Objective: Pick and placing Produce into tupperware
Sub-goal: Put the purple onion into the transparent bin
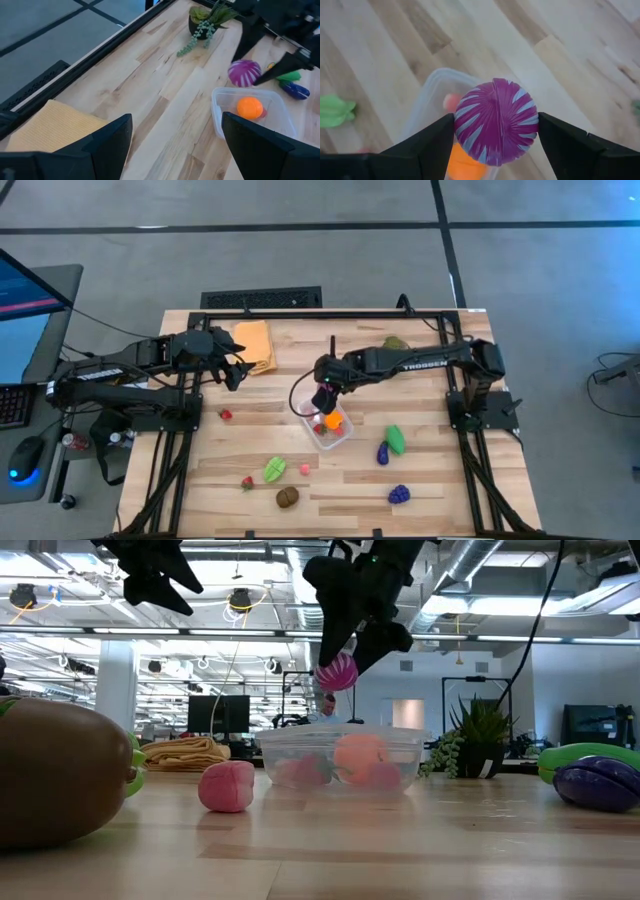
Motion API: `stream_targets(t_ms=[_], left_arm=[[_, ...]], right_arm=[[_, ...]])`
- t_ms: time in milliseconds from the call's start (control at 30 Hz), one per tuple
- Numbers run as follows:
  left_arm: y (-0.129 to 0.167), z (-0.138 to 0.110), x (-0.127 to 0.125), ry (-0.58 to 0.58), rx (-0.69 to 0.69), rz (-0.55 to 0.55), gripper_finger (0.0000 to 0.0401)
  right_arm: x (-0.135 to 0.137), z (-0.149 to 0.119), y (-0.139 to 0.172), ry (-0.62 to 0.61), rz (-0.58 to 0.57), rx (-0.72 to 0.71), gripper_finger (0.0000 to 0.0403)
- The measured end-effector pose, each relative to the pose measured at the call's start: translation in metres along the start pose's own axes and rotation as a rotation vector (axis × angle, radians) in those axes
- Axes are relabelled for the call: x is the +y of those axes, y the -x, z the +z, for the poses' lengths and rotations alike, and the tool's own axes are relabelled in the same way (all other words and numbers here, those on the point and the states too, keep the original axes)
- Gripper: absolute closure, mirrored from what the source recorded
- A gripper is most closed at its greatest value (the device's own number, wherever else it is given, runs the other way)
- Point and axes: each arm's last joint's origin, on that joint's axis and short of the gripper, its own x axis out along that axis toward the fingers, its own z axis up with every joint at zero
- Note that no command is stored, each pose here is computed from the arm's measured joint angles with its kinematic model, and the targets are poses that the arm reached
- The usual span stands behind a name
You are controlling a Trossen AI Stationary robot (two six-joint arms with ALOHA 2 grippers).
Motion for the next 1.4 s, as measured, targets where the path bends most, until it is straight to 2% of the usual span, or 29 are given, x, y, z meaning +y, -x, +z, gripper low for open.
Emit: stream_targets(t_ms=[467,733,1267,1400], left_arm=[[0.000,-0.001,0.000,-0.002,0.007,0.001,0.0104],[0.000,-0.001,0.000,0.013,0.009,-0.005,0.0104],[0.000,-0.001,0.000,-0.008,0.014,-0.003,0.0104],[0.000,-0.001,0.000,-0.036,0.015,0.004,0.0104]], right_arm=[[0.030,-0.020,-0.005,0.039,0.062,-0.034,0.0101],[0.037,-0.025,-0.003,0.070,-0.008,-0.092,0.0101],[0.048,-0.033,0.000,0.059,-0.047,-0.138,0.0101],[0.051,-0.036,-0.014,0.044,-0.064,-0.118,0.0101]])
